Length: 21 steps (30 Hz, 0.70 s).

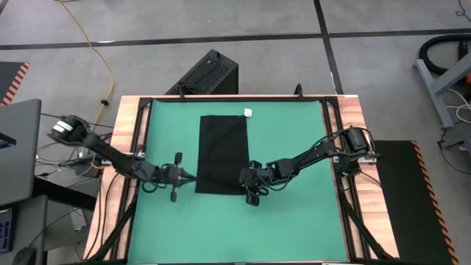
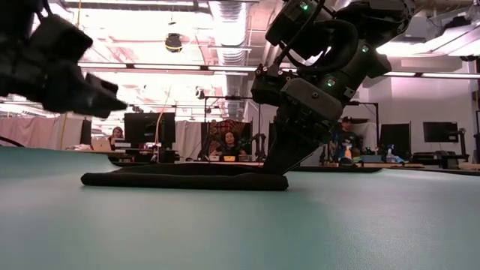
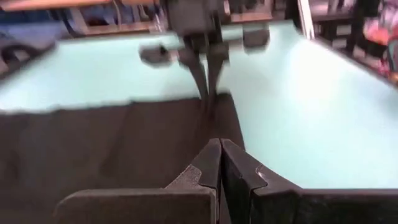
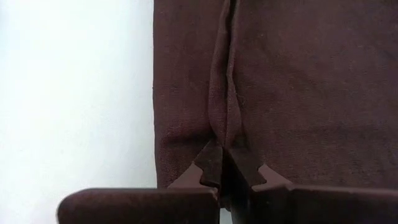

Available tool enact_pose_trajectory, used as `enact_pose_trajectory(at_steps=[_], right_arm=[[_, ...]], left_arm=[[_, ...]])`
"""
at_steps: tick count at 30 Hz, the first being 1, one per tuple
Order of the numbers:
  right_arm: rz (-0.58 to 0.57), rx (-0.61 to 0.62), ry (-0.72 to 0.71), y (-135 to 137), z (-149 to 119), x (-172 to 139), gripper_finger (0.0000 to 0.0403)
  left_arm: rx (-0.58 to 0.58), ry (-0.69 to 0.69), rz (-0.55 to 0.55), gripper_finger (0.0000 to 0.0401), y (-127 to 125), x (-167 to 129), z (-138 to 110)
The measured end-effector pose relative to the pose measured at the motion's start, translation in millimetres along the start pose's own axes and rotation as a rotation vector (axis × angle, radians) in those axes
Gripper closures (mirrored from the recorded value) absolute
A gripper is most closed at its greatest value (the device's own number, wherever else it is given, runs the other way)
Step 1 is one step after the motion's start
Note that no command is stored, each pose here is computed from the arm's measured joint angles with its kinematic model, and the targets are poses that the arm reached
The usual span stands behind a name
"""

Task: Roll towel
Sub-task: Roll the black towel

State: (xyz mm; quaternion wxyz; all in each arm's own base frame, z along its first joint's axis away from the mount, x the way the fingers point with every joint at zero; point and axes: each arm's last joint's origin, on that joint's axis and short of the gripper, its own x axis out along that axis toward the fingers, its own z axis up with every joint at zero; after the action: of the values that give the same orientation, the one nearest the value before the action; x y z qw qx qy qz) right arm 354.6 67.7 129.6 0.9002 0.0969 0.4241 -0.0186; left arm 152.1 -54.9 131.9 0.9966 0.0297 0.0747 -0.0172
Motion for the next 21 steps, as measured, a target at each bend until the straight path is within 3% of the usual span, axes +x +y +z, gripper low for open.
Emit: enact_pose_trajectory(at_steps=[9,15,21], right_arm=[[0.000,-0.002,0.000,0.3,-0.1,0.0,0.0377],[0.000,-0.002,0.000,0.3,0.0,0.0,0.0377],[0.000,-0.002,-0.002,0.3,0.1,0.0,0.0377]], left_arm=[[-0.034,-0.009,0.134,0.0401,10.0,-29.5,13.7],[-0.120,0.038,0.073,0.0401,11.0,-36.0,9.4],[-0.086,0.043,0.039,0.0401,7.0,-29.3,8.2]])
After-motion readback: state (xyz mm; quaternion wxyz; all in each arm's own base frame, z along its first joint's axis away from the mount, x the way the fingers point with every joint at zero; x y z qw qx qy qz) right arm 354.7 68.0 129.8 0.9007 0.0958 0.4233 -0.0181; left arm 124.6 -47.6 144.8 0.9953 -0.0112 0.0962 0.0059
